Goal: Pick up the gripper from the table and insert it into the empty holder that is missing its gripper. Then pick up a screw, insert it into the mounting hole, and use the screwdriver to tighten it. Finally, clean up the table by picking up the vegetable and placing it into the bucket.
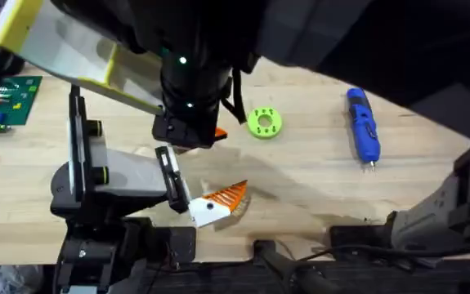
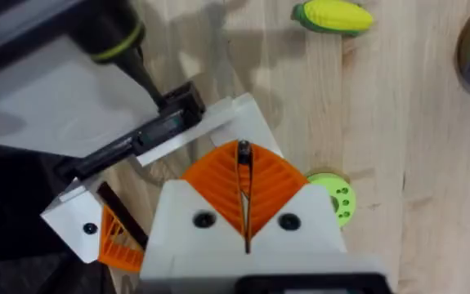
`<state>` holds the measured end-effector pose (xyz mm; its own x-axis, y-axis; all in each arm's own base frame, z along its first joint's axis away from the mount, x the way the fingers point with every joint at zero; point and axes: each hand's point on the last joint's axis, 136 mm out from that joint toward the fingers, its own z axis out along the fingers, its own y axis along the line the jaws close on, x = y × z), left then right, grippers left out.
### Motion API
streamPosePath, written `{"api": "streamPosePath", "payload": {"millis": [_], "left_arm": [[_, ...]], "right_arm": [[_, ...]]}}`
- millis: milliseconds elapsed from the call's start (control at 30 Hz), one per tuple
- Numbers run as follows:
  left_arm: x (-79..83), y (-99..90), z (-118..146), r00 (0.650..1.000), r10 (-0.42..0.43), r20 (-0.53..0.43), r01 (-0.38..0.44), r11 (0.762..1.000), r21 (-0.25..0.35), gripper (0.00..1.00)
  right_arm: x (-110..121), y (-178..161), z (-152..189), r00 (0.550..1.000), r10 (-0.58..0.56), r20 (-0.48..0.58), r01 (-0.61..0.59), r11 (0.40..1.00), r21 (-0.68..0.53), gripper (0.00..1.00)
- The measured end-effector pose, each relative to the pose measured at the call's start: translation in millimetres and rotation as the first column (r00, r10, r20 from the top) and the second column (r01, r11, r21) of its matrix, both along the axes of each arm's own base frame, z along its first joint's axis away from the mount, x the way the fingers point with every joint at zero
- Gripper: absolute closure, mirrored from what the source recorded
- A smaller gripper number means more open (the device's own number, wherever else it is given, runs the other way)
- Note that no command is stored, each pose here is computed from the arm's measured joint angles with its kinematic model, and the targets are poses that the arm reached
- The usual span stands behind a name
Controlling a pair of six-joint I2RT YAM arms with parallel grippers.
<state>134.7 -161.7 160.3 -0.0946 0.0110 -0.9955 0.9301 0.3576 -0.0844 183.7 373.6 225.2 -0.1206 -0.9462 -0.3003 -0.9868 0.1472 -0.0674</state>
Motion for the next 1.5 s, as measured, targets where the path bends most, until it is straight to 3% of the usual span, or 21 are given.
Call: {"api": "streamPosePath", "payload": {"millis": [1500], "left_arm": [[0.0,0.0,0.0,1.000,0.000,0.000,0.000,1.000,0.000,0.013]], "right_arm": [[2.3,-2.7,-0.6,1.000,0.005,0.001,-0.005,1.000,-0.007,0.992]]}}
